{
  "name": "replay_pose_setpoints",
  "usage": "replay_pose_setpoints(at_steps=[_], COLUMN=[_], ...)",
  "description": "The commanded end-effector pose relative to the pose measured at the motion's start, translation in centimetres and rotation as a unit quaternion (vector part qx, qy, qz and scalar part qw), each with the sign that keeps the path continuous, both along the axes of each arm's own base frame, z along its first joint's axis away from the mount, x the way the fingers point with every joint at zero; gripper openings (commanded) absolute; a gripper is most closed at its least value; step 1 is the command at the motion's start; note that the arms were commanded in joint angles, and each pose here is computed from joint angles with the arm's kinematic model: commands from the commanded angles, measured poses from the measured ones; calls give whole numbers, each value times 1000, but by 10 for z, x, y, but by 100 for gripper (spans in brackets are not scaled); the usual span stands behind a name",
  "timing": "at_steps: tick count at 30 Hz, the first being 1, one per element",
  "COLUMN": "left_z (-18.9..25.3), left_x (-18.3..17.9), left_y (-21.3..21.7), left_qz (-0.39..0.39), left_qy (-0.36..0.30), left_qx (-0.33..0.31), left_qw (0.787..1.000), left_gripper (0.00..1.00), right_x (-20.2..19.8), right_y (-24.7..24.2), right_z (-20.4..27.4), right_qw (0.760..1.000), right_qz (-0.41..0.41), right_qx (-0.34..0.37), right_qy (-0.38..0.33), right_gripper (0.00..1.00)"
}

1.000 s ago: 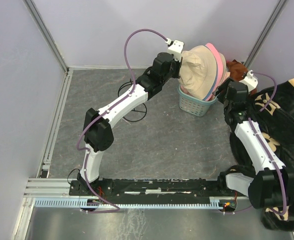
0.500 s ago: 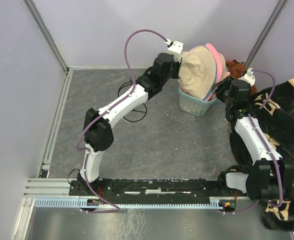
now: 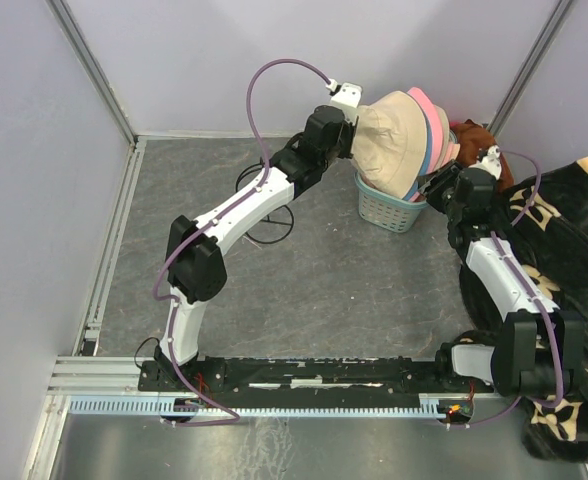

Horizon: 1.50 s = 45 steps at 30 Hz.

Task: Stack the hats
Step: Pick up the hat from the bin.

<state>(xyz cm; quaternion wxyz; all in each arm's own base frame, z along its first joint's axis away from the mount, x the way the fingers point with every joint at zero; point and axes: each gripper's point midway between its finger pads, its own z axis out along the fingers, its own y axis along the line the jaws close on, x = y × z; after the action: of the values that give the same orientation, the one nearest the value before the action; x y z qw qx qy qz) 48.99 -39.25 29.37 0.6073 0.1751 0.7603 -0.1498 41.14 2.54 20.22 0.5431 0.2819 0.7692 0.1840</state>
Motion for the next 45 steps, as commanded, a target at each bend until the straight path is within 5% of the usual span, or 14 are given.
replay_pose_setpoints(at_steps=[1,16,25,41,45], left_z=[17,11,22,73,63], left_x=[10,12,8,-7,-5], left_y=[16,15,10,6,5], left_qz=[31,25,10,-18,-17], left_qy=[-11,-2,-4,-29,-20], left_qx=[-15,-12,-32,-83,-74], left_qw=[999,1000,999,996,997], left_gripper=[3,3,3,3,3], right_x=[9,24,24,21,18], right_y=[1,13,11,6,6], right_z=[13,13,8,6,10], right_qw=[999,995,995,995,995], right_qz=[4,27,23,16,17], right_qx=[14,65,69,75,75], right_qy=[-38,-70,-65,-58,-64], right_gripper=[55,49,2,1,25])
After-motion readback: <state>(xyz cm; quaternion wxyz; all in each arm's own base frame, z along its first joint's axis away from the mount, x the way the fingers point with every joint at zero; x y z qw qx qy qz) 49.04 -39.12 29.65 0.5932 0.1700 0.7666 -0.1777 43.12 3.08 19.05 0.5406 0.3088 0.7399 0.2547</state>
